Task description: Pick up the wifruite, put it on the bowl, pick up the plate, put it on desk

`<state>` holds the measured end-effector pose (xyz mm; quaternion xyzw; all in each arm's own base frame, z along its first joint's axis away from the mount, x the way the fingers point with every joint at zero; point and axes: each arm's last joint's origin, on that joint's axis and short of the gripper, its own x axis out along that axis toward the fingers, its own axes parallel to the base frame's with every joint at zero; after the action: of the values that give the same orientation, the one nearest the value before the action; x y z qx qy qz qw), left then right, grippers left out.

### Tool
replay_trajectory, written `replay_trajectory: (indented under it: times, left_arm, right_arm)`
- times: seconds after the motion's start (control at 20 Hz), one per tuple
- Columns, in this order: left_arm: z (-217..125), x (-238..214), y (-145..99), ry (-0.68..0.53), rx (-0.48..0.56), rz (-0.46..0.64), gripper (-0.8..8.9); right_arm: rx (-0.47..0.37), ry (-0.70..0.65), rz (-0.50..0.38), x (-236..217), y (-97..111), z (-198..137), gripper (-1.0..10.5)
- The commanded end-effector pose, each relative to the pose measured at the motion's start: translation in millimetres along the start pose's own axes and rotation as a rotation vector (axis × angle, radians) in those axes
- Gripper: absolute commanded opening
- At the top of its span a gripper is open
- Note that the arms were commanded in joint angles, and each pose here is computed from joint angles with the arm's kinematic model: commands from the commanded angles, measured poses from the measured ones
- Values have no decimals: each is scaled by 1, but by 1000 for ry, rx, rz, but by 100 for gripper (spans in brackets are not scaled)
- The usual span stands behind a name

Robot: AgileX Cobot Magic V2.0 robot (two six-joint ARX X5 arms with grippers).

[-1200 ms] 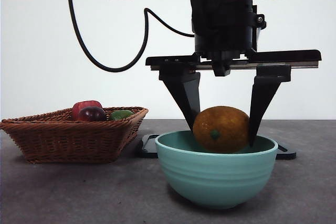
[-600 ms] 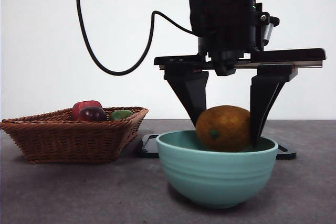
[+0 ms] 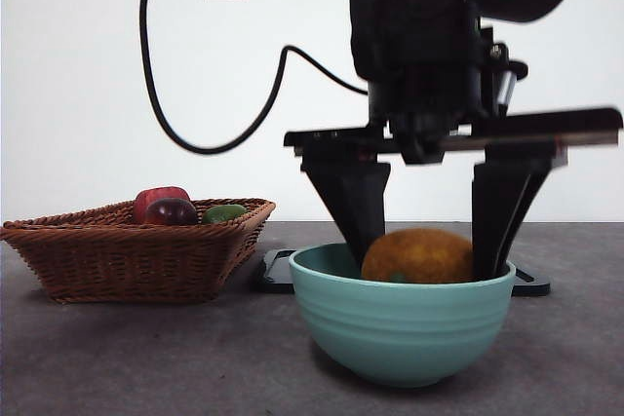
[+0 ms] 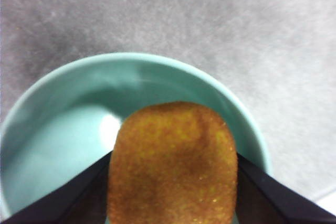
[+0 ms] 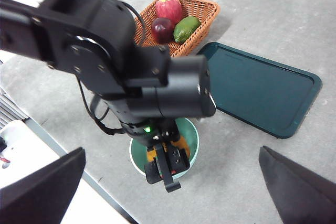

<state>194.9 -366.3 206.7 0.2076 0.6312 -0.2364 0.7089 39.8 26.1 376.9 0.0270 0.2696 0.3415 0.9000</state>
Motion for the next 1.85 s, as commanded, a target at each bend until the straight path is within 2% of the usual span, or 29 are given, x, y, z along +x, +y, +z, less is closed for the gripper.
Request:
replay_trajectory:
  times: [0.05,0.5,0.75,0.95,1.1,1.3,1.55,1.85]
  left_arm:
    - [3,11,-9,13,27,2,371]
    - [6,4,-1,-19,22,39,406]
    - [-3,-49,11,-162,21,101,406]
    - [-34,-124,30,-331,25,165,406]
    - [-66,-175,49,-435,23,150,411]
    - [-114,-214,80,-457,-55,353,481]
    - [-155,-250,97,-560,-70,216,507]
    - [-199,-269,118,-635,-64,120,499]
  right_arm:
    - [-17,-16,9,-3,2,4,588]
    - [-14,-11,8,-3,2,3,589]
    - [-15,-13,9,-3,2,3,589]
    - [-17,-18,9,-3,2,4,589]
    - [-14,-20,9,-3,2,4,589]
    - [-16,-24,9,-3,2,5,589]
    - [4,-21,9,-3,2,5,589]
    - [48,-1,6,0,1,5,589]
